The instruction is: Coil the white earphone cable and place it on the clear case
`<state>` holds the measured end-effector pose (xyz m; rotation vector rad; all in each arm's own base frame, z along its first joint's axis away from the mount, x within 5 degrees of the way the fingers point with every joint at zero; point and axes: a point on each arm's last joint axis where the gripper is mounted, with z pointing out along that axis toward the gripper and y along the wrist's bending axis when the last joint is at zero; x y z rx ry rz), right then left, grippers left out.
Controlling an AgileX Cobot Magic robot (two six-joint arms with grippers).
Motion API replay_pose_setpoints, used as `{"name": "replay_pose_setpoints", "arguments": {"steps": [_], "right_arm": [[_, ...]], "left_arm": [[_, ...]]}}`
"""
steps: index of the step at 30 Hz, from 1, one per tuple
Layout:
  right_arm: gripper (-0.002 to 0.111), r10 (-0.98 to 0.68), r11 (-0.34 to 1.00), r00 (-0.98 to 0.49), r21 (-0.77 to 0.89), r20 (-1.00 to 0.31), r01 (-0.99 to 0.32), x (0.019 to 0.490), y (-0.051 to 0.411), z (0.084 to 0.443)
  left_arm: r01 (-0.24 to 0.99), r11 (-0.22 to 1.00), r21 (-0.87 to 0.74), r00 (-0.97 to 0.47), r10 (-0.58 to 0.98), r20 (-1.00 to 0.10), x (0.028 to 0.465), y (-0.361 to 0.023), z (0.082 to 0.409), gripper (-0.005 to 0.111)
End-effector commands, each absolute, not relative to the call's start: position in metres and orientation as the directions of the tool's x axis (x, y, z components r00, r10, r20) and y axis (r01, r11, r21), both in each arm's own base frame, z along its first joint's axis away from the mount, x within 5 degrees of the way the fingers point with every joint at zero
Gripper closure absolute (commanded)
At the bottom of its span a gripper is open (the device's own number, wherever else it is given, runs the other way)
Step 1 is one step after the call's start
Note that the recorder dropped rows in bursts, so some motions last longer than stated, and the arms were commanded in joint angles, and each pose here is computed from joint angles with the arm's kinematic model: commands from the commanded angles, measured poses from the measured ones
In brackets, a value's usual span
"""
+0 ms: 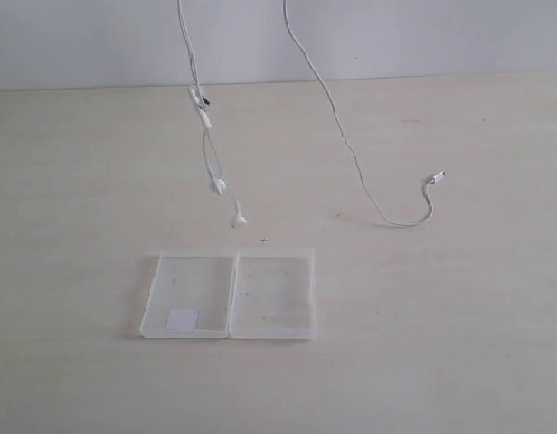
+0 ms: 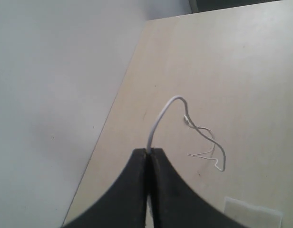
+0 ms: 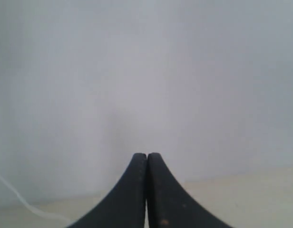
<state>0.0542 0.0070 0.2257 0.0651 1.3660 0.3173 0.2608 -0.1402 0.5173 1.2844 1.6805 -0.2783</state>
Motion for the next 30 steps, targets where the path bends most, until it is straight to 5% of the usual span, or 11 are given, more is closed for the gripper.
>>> {"name": "replay_pose_setpoints", "arguments": {"steps": [1,8,14,18,21,26,30], "right_arm": [[0.108,0.416,0.906,0.337,0.353,-0.845,-0.234,0.049,0.002,0.242],[0.108,0.561,0.826,0.396,0.465,-0.727,-0.319,0.044,-0.001,0.251],[0.108,0.394,0.907,0.421,0.272,-0.817,-0.321,0.065,0.011,0.323],[0.108,0.225,0.942,0.229,0.152,-0.947,-0.298,0.138,0.031,0.360],[0.108,0.081,0.917,0.075,0.045,-0.994,-0.396,0.195,0.054,0.363],[0.093,-0.116,0.521,-0.131,0.052,-0.984,-0.852,0.237,0.108,0.357],[0.065,-0.180,0.287,-0.178,0.121,-0.968,-0.950,0.246,0.122,0.369]], "left_arm": [[0.834,0.424,0.353,0.034,0.600,-0.799,0.259,-0.140,0.521,0.107],[0.837,0.421,0.350,0.032,0.601,-0.798,0.258,-0.140,0.520,0.107],[0.840,0.418,0.345,0.026,0.605,-0.796,0.260,-0.141,0.518,0.107],[0.841,0.417,0.345,0.025,0.607,-0.794,0.260,-0.141,0.518,0.107],[0.841,0.417,0.345,0.025,0.607,-0.794,0.260,-0.141,0.518,0.107],[0.841,0.417,0.345,0.023,0.609,-0.793,0.261,-0.141,0.518,0.107],[0.838,0.419,0.350,0.018,0.619,-0.785,0.264,-0.141,0.515,0.107]]}}
